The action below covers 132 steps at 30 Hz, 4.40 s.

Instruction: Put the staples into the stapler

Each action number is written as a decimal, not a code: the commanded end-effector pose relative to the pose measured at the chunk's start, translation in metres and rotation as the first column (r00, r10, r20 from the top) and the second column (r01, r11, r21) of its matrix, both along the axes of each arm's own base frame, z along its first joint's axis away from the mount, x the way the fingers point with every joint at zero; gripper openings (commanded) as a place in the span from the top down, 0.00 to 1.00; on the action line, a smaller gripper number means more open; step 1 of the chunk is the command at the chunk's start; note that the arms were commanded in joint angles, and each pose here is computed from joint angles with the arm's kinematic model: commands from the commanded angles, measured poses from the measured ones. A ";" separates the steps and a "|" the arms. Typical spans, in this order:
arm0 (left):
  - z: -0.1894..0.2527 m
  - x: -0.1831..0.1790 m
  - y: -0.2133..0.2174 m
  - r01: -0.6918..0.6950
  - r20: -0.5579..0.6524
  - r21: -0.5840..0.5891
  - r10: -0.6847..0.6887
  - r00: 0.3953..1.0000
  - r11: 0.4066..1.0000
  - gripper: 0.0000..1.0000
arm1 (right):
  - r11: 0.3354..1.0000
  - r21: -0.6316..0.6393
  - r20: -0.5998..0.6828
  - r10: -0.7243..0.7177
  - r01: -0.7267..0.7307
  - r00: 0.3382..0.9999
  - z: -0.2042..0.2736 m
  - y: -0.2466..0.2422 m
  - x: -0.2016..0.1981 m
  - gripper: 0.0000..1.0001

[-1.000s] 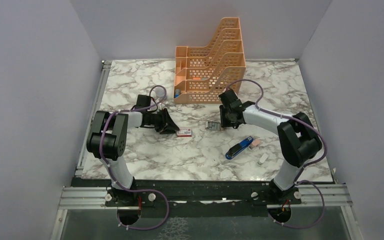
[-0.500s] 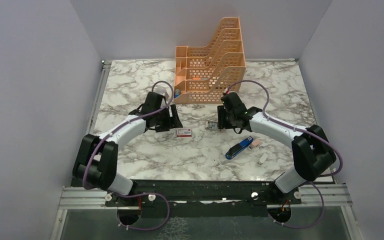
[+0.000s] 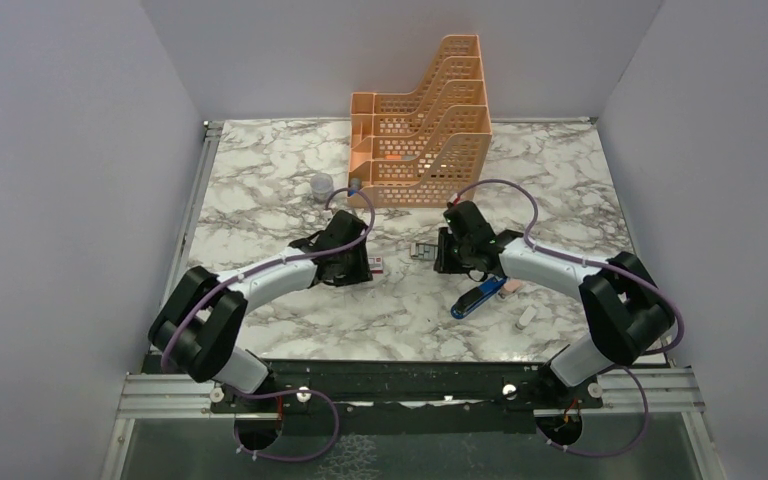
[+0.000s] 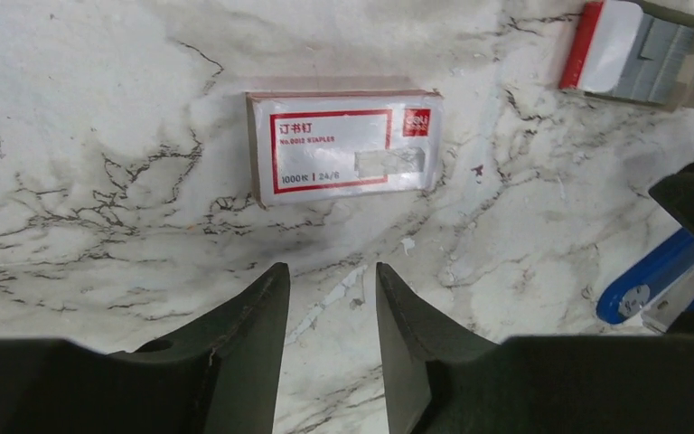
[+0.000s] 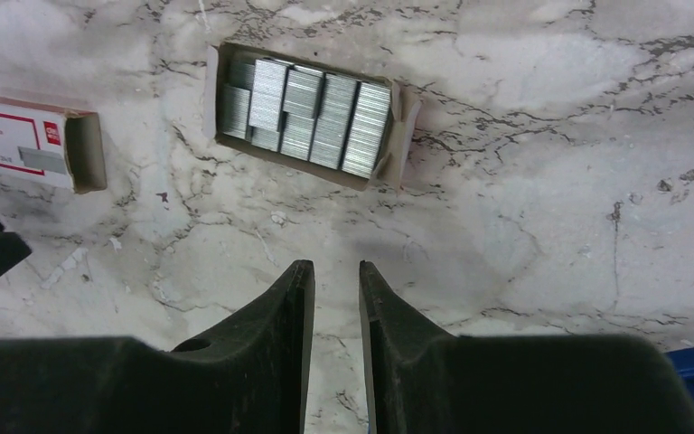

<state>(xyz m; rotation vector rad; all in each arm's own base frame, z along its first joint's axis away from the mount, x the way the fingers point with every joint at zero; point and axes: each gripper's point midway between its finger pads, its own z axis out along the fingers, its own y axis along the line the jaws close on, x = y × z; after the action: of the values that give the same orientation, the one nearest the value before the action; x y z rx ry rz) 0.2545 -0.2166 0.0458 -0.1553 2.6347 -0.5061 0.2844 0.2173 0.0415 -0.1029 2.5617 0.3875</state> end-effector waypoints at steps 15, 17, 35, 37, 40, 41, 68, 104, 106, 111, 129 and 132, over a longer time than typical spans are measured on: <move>-0.038 0.050 -0.011 -0.136 0.019 0.083 0.135 0.991 0.987 0.63 | 0.994 0.108 -0.006 0.016 -0.015 1.000 -0.009 0.028 0.008 0.70; -0.040 0.057 -0.012 -0.141 0.026 0.095 0.139 0.990 0.985 0.63 | 0.994 0.104 -0.009 0.014 -0.013 1.000 -0.011 0.029 0.010 0.70; -0.042 0.106 0.017 -0.164 0.098 0.219 0.146 0.985 0.962 0.63 | 0.991 0.087 0.042 -0.104 0.100 0.994 -0.021 0.040 0.054 0.67; -0.039 0.109 0.014 -0.140 0.107 0.210 0.119 0.987 0.968 0.62 | 0.991 0.103 0.042 -0.095 0.090 0.995 -0.019 0.045 0.056 0.67; -0.036 0.111 0.009 -0.106 0.111 0.194 0.085 0.990 0.975 0.62 | 0.990 0.124 0.042 -0.071 0.066 0.997 -0.017 0.051 0.057 0.65; -0.035 0.111 0.008 -0.097 0.112 0.185 0.077 0.991 0.978 0.62 | 0.990 0.128 0.042 -0.067 0.062 0.997 -0.016 0.053 0.057 0.65; 0.086 0.063 0.004 0.037 0.373 -0.088 -0.001 0.928 0.995 0.32 | 0.853 -0.147 -0.083 -0.514 0.500 0.854 0.072 -0.088 -0.061 0.26; 0.047 0.052 0.038 -0.085 0.250 -0.033 0.091 0.964 0.996 0.31 | 0.942 -0.011 -0.262 -0.326 0.335 0.908 0.033 0.037 -0.077 0.84; 0.045 0.051 0.043 -0.111 0.236 -0.047 0.119 0.964 0.993 0.31 | 0.966 -0.003 -0.222 -0.254 0.260 0.941 0.035 0.052 -0.076 0.83; 0.045 0.049 0.053 -0.162 0.219 -0.076 0.175 0.960 0.984 0.31 | 0.998 0.046 -0.189 -0.038 0.047 0.981 0.031 0.089 -0.081 0.82; 0.026 0.017 0.056 -0.218 0.125 -0.180 0.242 0.962 0.959 0.20 | 0.942 0.033 -0.169 0.335 -0.335 0.927 0.017 0.138 -0.086 0.65; 0.018 0.012 0.055 -0.220 0.098 -0.181 0.240 0.966 0.959 0.05 | 0.930 0.038 -0.122 0.367 -0.365 0.922 0.027 0.140 -0.088 0.55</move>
<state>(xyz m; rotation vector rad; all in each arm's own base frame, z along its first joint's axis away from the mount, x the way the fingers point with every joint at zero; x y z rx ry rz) 0.2705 -0.1533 0.0623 -0.4523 2.4169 -0.5511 0.1985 0.3445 0.0562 -0.4813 2.7403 0.5118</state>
